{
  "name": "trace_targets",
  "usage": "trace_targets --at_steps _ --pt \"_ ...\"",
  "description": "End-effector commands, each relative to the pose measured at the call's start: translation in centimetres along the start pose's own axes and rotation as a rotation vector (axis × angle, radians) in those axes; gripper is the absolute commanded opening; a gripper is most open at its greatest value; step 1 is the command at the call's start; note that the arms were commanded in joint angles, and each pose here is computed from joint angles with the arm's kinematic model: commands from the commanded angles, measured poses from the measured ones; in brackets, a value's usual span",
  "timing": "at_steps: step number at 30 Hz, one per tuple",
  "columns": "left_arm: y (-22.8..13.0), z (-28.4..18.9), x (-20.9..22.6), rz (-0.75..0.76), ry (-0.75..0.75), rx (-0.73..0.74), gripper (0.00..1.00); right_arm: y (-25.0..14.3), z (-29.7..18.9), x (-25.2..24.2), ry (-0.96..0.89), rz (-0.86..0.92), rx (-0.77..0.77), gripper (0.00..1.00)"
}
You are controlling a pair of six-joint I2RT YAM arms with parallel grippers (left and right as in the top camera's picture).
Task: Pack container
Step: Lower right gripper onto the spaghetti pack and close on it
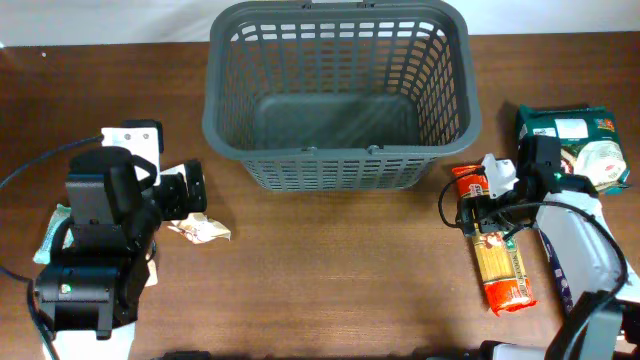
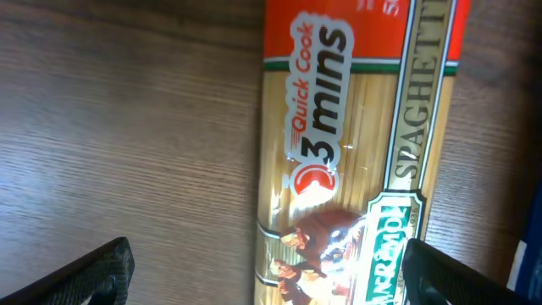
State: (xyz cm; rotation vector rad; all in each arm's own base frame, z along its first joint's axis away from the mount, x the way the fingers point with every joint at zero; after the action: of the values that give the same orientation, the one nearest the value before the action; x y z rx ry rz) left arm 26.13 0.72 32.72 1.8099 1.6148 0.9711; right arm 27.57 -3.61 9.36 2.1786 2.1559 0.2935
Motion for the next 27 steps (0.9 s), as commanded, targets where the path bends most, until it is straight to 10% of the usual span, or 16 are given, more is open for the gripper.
trace_targets --at_steps 1,27 --pt "0.3 -0.2 0.1 0.017 0.01 -0.009 0.99 -0.6 1.1 -0.5 -0.017 -0.016 0.053 0.99" --pt "0.5 0.2 0.1 0.04 0.011 -0.012 0.99 -1.2 4.3 -1.1 -0.023 -0.007 0.157 0.99"
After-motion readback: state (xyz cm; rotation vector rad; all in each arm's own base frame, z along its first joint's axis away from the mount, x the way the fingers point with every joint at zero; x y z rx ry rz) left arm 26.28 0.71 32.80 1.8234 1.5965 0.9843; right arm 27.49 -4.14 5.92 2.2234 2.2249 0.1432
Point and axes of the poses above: each gripper's point midway between its finger pads, its own z axis out along the fingers, its own x axis along the line the jaws close on, y = z × x, the point moved 4 cm from there along -z, back along the fingers, and after that the axes turned 8 degrees about z, right-handed, at the moved point
